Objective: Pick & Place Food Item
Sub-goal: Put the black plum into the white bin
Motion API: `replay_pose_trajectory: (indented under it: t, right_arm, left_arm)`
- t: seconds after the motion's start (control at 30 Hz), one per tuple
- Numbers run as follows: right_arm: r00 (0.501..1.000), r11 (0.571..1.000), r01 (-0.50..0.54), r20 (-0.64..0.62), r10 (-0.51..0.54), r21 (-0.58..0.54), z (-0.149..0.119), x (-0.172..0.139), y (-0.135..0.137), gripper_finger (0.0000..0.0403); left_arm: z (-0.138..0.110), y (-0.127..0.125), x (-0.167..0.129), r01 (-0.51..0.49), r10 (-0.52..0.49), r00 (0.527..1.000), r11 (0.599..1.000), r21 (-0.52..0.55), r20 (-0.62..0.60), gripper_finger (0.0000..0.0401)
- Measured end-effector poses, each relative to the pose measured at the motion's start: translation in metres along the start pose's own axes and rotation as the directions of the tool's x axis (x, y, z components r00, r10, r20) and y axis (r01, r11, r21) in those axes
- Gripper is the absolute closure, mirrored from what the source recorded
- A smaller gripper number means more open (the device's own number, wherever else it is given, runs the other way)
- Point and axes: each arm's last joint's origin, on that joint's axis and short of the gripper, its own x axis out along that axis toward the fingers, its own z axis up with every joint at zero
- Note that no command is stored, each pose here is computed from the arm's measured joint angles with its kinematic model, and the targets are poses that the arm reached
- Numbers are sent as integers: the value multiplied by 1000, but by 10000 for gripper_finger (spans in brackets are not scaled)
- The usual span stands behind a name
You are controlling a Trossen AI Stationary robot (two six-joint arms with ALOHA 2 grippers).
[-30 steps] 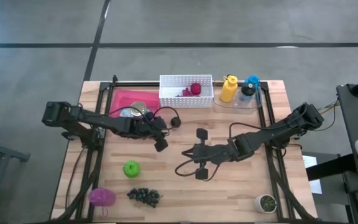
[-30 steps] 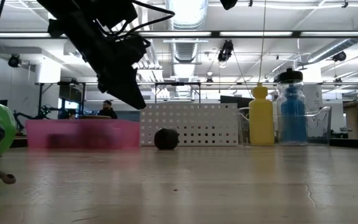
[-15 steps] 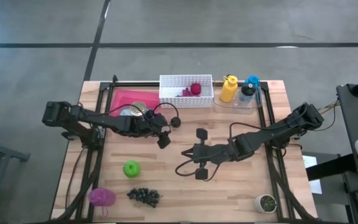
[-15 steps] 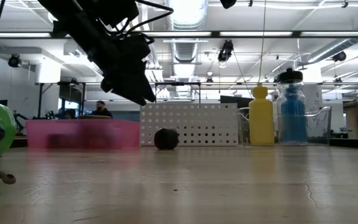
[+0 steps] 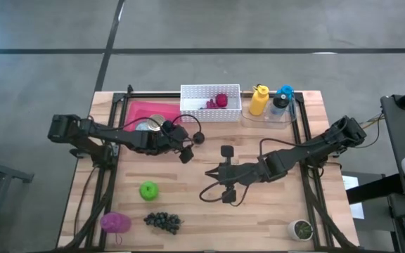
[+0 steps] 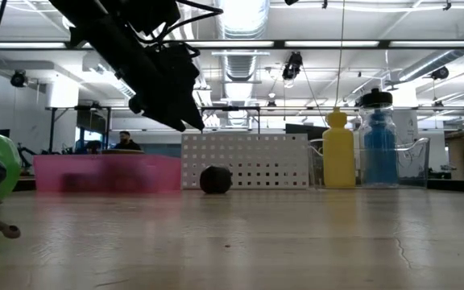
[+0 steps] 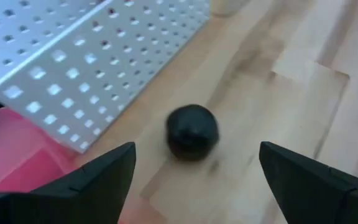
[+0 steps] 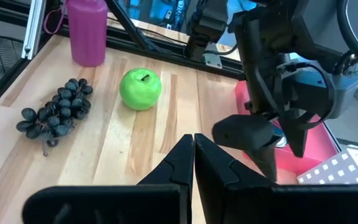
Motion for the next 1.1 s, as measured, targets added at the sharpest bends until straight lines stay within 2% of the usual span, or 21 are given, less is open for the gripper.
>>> replay_pose_trajectory:
  t: [0.33,0.57,0.93,1.1]
  right_arm:
    - [1000,1000,0,0,0,-2,0,0,0,394]
    - [1000,1000,-2,0,2,0,0,0,0,394]
    - [1000,1000,-3,0,3,19,0,0,0,394]
    - [1000,1000,-3,0,3,16,0,0,0,394]
  left_arm:
    - [0,0,0,-2,2,1000,1000,18,-2,44]
    - [-3,-4,0,157,-156,985,987,17,-71,41]
    - [-7,-2,0,143,-139,984,989,30,-111,4]
    - [-6,0,0,101,-98,991,995,19,-95,9]
